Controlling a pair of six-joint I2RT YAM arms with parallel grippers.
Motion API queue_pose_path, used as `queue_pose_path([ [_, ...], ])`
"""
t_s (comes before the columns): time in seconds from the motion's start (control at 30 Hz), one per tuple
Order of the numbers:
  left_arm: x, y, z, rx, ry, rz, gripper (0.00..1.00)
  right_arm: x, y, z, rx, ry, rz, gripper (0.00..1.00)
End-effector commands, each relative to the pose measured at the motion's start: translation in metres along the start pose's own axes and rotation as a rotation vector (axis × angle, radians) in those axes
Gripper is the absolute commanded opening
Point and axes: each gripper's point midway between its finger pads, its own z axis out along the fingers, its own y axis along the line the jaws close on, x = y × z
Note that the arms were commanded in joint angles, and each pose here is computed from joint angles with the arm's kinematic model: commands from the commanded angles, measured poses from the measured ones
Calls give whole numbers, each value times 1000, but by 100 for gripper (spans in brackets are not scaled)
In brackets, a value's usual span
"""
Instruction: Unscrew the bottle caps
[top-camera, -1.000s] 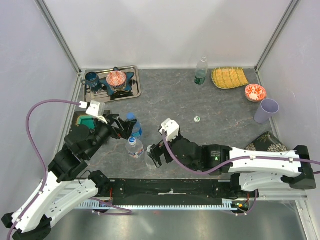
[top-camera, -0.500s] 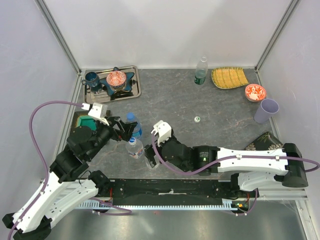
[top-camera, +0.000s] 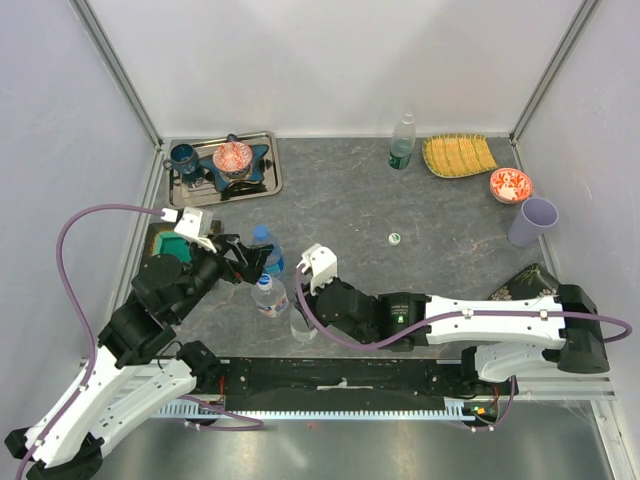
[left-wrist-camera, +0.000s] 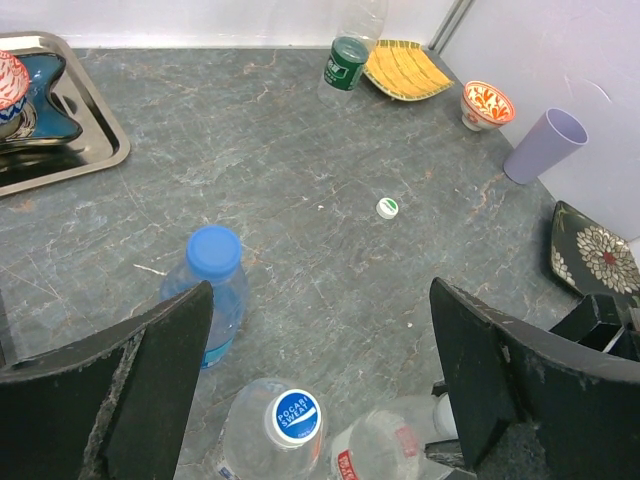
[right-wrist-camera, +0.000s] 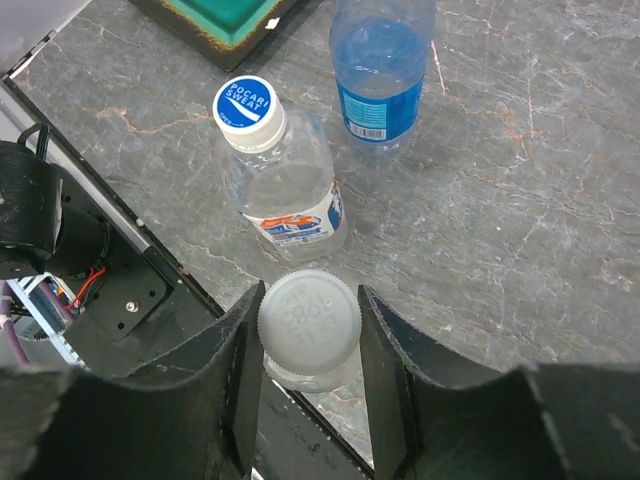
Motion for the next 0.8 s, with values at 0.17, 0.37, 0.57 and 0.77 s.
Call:
queue_pose_path([
  [0.17, -23, -4, 10, -6, -56, 22, 95, -92, -61, -78, 183, -198, 95, 40],
  [0.37, -55, -23, 33, 41, -132, 48, 98, -127, -142, -99, 379, -242, 242, 1],
  [0.57, -80, -86, 56, 353, -159, 121, 100, -163, -151, -87, 168, -255, 405, 0],
  [0.77, -77, -157, 41, 897, -14, 109, 100, -196, -120, -100, -93, -274, 426, 0],
])
